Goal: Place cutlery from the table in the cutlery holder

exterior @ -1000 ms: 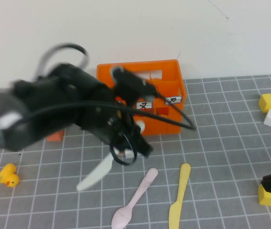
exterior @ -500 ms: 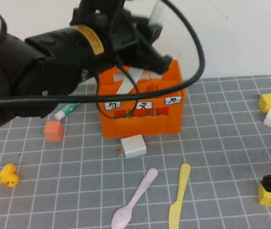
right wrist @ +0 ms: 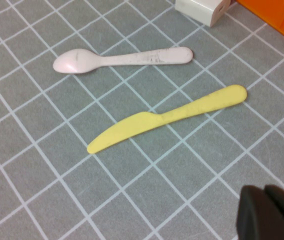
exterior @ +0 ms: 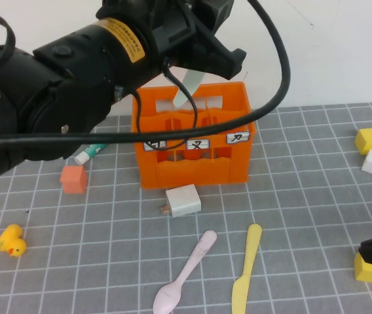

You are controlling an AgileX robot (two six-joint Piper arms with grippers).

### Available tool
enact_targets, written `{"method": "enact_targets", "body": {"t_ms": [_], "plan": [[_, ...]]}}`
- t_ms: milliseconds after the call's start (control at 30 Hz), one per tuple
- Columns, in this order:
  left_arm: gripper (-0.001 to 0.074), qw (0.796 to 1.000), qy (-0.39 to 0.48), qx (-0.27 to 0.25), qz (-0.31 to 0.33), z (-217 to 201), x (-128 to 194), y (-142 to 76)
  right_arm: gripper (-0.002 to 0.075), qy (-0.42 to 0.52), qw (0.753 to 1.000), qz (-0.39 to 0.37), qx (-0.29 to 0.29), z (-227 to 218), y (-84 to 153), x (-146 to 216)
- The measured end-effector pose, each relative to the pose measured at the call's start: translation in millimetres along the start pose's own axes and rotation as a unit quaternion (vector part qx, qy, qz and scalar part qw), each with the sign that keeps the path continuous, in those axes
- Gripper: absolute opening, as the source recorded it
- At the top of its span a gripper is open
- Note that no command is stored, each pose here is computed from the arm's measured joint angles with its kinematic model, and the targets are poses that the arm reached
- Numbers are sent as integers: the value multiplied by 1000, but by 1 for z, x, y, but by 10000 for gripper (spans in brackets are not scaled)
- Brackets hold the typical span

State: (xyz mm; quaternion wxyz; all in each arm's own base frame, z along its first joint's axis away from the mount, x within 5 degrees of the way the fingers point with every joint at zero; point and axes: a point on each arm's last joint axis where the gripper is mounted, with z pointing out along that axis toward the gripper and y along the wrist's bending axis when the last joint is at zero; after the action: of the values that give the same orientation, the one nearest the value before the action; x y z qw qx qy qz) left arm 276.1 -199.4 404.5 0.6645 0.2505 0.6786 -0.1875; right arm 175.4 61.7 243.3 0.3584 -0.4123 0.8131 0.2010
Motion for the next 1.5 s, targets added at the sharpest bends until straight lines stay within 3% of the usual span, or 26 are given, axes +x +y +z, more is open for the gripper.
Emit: {"method": "enact_targets", "body": {"t_ms": [167, 267, 433, 567, 733, 933, 1000, 1133, 1233, 1333, 1500], "plan": [[152, 1000, 31, -1, 0, 0, 6, 0, -3, 0, 1000, 0, 0, 0, 0, 0], [152, 994, 108, -4, 0, -2, 20, 1, -3, 0, 1000, 0, 0, 0, 0, 0], [152, 957, 289, -7, -10, -10, 55, 0, -3, 0, 1000, 0, 0, 0, 0, 0], [152, 925, 381, -6, -9, -8, 87, -1, -3, 0, 1000, 0, 0, 0, 0, 0], [152, 898, 439, 0, -12, 5, 136, -6, -3, 0, 1000, 0, 0, 0, 0, 0], [153, 879, 475, 7, -38, 17, 166, -11, -3, 0, 1000, 0, 0, 0, 0, 0], [189, 881, 471, 8, -45, 19, 166, -12, -3, 0, 1000, 0, 0, 0, 0, 0], [348, 893, 448, 8, -46, 19, 158, -11, -3, 0, 1000, 0, 0, 0, 0, 0], [372, 910, 412, 4, -45, 15, 141, -10, -3, 0, 1000, 0, 0, 0, 0, 0], [291, 931, 363, -2, -43, 6, 116, -7, -3, 0, 1000, 0, 0, 0, 0, 0], [66, 963, 266, -10, -30, -21, 65, -1, -3, 0, 1000, -7, 0, 0, 0, 0]]}}
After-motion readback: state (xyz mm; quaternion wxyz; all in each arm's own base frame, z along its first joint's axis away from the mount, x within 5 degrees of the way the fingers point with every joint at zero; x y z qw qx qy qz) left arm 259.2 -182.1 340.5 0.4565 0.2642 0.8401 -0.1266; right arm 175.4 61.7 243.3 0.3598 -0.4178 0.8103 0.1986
